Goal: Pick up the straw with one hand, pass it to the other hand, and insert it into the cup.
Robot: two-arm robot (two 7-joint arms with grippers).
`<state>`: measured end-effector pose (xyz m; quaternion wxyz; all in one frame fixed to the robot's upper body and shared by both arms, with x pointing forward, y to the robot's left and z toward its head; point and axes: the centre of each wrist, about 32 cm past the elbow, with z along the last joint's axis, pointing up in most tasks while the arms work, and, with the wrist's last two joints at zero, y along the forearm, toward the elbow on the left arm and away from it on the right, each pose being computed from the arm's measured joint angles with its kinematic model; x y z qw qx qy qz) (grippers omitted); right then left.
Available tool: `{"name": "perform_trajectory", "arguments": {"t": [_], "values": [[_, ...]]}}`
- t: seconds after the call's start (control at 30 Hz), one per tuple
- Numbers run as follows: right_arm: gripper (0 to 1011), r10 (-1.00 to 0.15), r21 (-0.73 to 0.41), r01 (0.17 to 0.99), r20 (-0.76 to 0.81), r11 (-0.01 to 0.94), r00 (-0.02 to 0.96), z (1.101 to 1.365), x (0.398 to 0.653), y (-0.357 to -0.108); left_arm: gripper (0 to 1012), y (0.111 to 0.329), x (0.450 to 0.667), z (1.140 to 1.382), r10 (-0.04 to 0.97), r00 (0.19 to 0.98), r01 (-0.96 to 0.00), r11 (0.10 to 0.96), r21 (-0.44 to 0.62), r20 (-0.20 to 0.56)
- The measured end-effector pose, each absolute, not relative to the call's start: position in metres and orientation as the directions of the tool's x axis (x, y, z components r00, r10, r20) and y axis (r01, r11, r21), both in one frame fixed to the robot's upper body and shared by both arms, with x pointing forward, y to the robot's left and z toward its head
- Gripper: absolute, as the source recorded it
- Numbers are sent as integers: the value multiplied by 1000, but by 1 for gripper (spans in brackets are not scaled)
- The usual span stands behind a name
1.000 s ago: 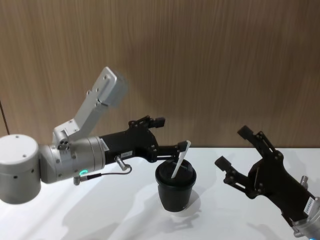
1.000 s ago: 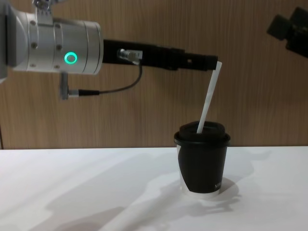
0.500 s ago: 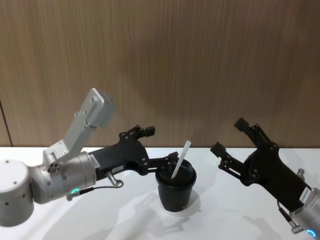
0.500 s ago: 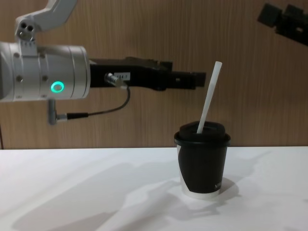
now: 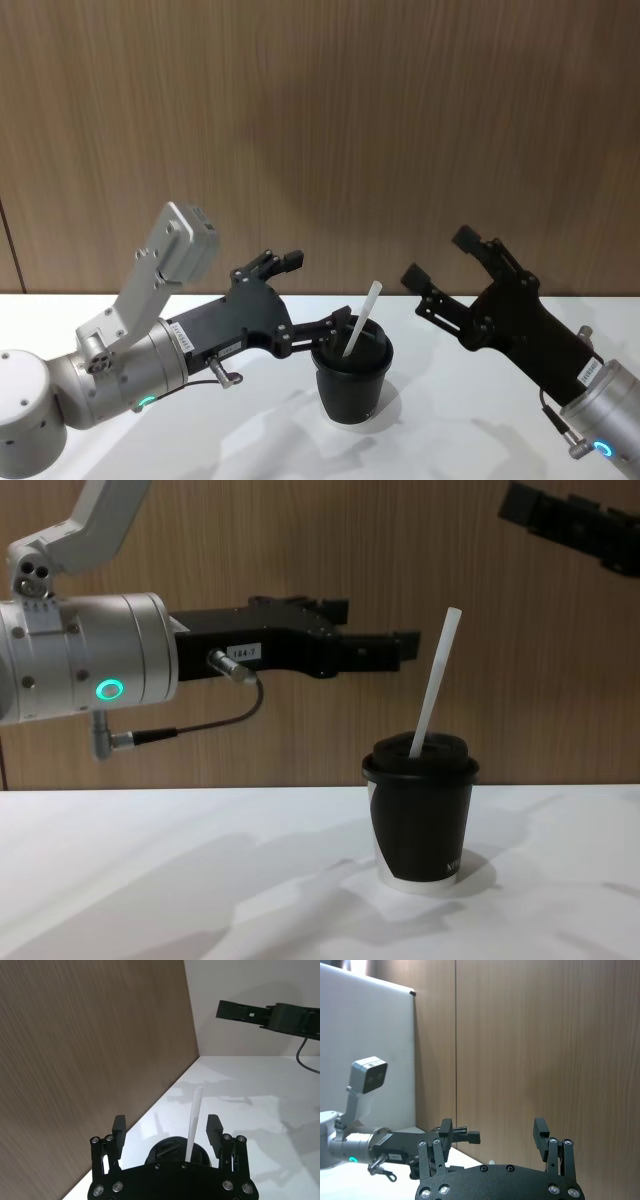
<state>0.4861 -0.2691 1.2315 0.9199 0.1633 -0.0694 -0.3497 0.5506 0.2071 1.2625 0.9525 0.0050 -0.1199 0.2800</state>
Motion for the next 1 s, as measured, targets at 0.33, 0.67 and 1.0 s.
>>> {"name": "perform_trajectory", "arguments": {"t": [0.33,0.67,1.0], "values": [[1001,-690,339,651,-5,680,724,1238,486,-259,1004,200,551,1259,530,804,-521,846,-109,269],[1001,-709,329,676,-26,659,705,1241,485,-250,1003,191,551,1260,519,802,-499,854,-147,297],[1001,-719,326,691,-47,645,693,1241,484,-243,1004,188,546,1261,517,802,-491,856,-162,301]]}}
